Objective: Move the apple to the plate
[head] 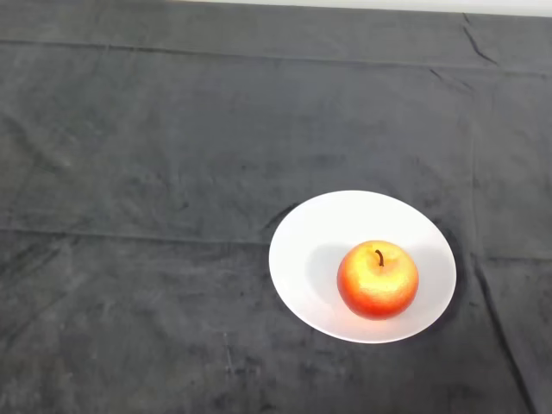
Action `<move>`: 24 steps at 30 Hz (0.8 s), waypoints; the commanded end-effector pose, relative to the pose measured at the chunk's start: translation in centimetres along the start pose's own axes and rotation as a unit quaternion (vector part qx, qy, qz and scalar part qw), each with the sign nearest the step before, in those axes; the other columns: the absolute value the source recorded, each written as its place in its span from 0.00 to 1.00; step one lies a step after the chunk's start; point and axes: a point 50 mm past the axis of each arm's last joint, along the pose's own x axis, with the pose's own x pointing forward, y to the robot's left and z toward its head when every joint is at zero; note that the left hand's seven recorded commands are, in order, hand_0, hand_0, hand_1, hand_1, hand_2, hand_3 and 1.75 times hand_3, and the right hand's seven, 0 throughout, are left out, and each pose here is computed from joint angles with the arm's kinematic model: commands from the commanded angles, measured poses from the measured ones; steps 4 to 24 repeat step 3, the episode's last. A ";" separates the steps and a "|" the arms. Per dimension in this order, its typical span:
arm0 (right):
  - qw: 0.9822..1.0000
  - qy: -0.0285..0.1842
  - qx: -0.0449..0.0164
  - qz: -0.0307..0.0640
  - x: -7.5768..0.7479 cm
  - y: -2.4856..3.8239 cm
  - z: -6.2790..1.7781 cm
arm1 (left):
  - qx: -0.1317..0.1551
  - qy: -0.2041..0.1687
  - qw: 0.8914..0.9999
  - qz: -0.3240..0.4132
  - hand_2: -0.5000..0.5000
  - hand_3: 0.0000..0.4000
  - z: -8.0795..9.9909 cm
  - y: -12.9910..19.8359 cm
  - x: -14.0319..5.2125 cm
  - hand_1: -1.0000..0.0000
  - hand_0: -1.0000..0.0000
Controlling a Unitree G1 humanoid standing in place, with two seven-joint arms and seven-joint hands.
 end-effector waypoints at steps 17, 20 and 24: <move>1.000 -0.014 0.001 0.001 -0.04 0.03 0.92 | -0.013 -0.016 1.000 -0.013 0.50 0.00 1.0 -1.1 0.5 1.00 1.00; 1.000 -0.014 0.001 0.001 -0.04 0.03 0.92 | -0.013 -0.016 1.000 -0.013 0.50 0.00 1.0 -1.1 0.5 1.00 1.00; 1.000 -0.014 0.001 0.001 -0.04 0.03 0.92 | -0.013 -0.016 1.000 -0.013 0.50 0.00 1.0 -1.1 0.5 1.00 1.00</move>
